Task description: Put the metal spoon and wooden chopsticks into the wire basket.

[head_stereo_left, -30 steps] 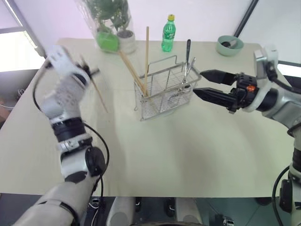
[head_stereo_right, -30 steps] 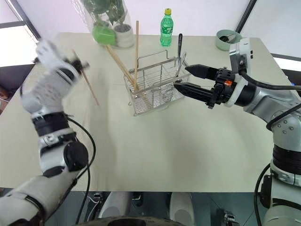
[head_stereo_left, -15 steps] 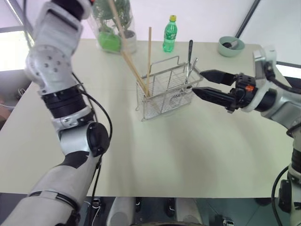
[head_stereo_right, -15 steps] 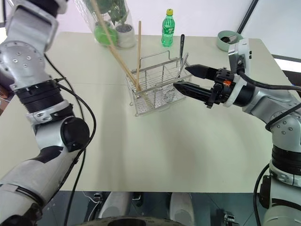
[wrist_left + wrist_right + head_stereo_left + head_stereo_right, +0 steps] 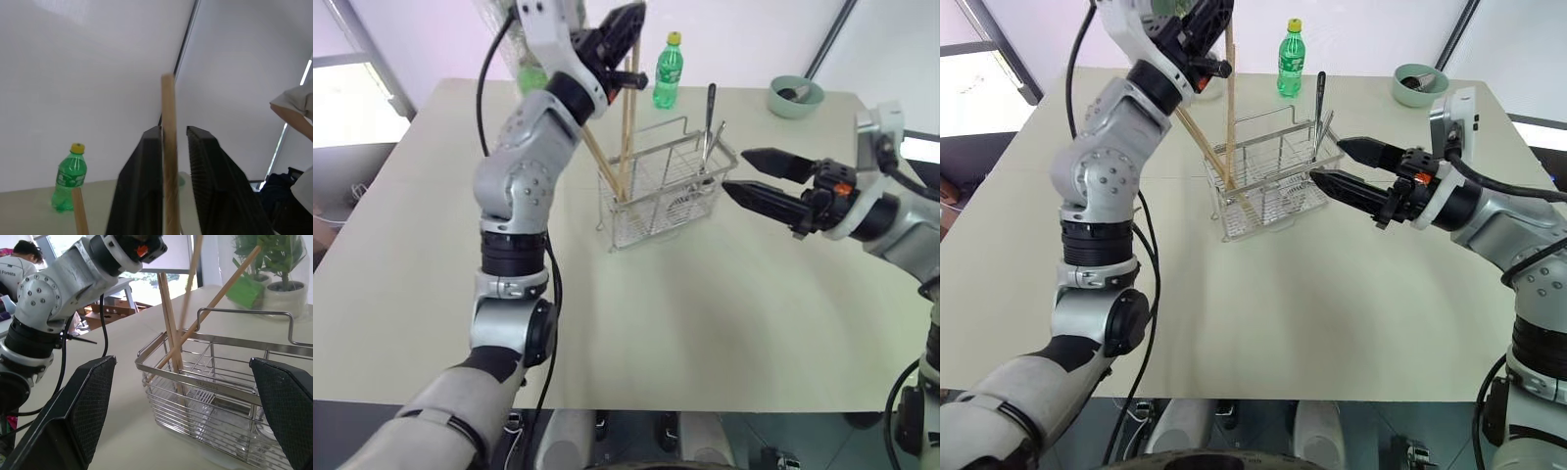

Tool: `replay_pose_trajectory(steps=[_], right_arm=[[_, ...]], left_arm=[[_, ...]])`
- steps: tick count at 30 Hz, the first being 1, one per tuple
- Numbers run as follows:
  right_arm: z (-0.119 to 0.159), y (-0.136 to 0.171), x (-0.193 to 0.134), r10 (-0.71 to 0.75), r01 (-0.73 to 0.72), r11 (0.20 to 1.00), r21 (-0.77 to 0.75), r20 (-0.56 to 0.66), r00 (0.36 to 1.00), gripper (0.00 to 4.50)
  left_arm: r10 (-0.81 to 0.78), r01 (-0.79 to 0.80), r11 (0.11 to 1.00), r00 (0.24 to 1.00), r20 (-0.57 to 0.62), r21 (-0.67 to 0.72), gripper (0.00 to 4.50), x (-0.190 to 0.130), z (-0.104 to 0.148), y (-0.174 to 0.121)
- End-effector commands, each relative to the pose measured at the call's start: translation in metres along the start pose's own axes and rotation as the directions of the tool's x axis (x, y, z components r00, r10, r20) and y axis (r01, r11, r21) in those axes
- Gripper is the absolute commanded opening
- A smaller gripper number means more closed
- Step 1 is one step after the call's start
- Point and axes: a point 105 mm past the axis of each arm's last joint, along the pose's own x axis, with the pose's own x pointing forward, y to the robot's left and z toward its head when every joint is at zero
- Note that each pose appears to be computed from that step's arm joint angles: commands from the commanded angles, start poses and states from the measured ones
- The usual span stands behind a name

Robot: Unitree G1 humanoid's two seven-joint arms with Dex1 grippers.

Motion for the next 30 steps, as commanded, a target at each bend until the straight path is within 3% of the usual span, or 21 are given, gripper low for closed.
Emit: replay_pose_trajectory(steps=[1, 4, 5, 10, 14, 17, 21, 25, 30], right_arm=[[0.014, 0.004, -0.004, 0.002, -0.001, 0.999, -0.052, 0.028, 1.0, 4.5], [0.014, 0.003, -0.004, 0.002, 0.0, 0.999, -0.054, 0.026, 1.0, 4.5], [0.014, 0.002, -0.003, 0.001, 0.0, 0.999, -0.054, 0.026, 1.0, 4.5], [0.011, -0.002, -0.006, -0.004, 0.004, 0.998, -0.065, 0.003, 1.0, 4.5], [0.004, -0.014, -0.015, -0.033, 0.03, 0.996, -0.086, -0.037, 0.999, 4.5], [-0.003, -0.021, -0.022, -0.047, 0.039, 0.993, -0.109, -0.074, 0.996, 4.5], [-0.014, -0.028, -0.03, -0.051, 0.031, 0.989, -0.144, -0.138, 0.989, 4.5], [-0.021, -0.03, -0.036, -0.038, 0.011, 0.988, -0.155, -0.174, 0.984, 4.5], [-0.023, -0.034, -0.036, -0.035, 0.006, 0.988, -0.156, -0.182, 0.983, 4.5]], left_arm=[[-0.03, 0.03, 1.0, 0.996, 0.08, 0.009, 2.78, -0.001, 0.017, -0.012], [-0.028, 0.029, 1.0, 0.995, 0.097, -0.001, 4.28, -0.005, 0.022, -0.012], [-0.027, 0.027, 1.0, 0.995, 0.1, 0.0, 4.45, -0.007, 0.025, -0.011], [-0.045, 0.039, 0.996, 0.996, 0.081, 0.081, 4.45, -0.023, 0.061, 0.004], [-0.135, 0.162, 0.973, 0.977, -0.162, 0.164, 4.45, -0.055, 0.073, 0.024], [-0.164, 0.272, 0.926, 0.914, -0.371, 0.262, 4.45, -0.094, 0.07, 0.038], [-0.181, 0.359, 0.909, 0.799, -0.574, 0.213, 4.45, -0.145, 0.062, 0.052], [-0.211, 0.414, 0.897, 0.713, -0.669, 0.158, 4.45, -0.173, 0.053, 0.05], [-0.185, 0.421, 0.891, 0.681, -0.709, 0.171, 4.45, -0.186, 0.038, 0.053]])
